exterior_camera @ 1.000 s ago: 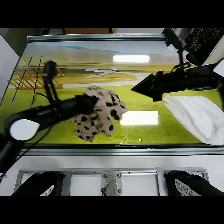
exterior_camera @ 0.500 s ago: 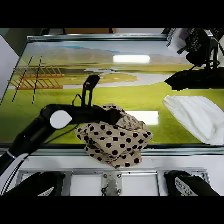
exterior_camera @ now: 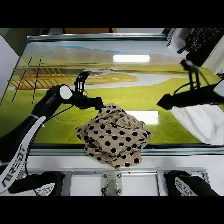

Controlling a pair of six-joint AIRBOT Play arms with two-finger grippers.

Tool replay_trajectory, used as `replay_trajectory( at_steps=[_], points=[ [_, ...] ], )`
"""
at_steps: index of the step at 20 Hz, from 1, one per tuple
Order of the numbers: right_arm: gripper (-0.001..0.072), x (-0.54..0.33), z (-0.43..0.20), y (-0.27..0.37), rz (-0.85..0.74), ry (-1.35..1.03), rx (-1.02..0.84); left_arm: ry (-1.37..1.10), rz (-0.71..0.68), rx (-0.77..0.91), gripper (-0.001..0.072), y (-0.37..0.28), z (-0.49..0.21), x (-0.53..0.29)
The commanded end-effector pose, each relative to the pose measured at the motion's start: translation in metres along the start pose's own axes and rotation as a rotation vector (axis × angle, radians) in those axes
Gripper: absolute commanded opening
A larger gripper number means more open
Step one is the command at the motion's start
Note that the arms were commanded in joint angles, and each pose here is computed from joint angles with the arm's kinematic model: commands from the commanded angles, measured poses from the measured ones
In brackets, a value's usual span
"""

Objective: Fold the clothes and pants, and hang the long-sleeved shirts on hangers.

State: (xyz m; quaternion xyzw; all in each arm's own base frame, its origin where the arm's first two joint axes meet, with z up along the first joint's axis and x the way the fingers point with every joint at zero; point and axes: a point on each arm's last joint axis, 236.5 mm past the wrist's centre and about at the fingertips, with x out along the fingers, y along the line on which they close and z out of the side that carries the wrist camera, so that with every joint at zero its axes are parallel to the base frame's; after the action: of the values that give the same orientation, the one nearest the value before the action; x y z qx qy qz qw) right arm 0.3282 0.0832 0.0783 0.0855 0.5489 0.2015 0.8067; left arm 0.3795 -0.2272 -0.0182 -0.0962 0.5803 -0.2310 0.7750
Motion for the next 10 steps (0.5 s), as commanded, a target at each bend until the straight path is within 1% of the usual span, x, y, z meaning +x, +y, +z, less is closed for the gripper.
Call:
replay_trajectory(
  at_steps=[1, 4, 5, 6, 8, 10],
  points=[
    [0.0495, 0.048, -0.066, -0.035, -0.023, 0.141, 0.233, 0.085, -0.060, -0.020, 0.0709, 0.010, 0.007, 0.036],
    [0.0499, 0.075, -0.120, -0.058, -0.039, 0.227, 0.457, 0.170, -0.117, -0.008, 0.0708, -0.003, 0.009, 0.054],
    [0.0559, 0.083, -0.132, -0.061, -0.045, 0.240, 0.502, 0.199, -0.123, -0.006, 0.0708, -0.002, 0.008, 0.058],
    [0.0663, 0.091, -0.141, -0.061, -0.043, 0.245, 0.535, 0.227, -0.130, -0.005, 0.0708, -0.003, 0.006, 0.062],
    [0.0669, 0.105, -0.146, -0.050, 0.014, 0.240, 0.602, 0.274, -0.169, -0.017, 0.0708, -0.009, 0.004, 0.068],
    [0.0669, 0.119, -0.150, -0.040, 0.052, 0.257, 0.625, 0.294, -0.199, -0.030, 0.0707, -0.015, 0.004, 0.072]
  ],
)
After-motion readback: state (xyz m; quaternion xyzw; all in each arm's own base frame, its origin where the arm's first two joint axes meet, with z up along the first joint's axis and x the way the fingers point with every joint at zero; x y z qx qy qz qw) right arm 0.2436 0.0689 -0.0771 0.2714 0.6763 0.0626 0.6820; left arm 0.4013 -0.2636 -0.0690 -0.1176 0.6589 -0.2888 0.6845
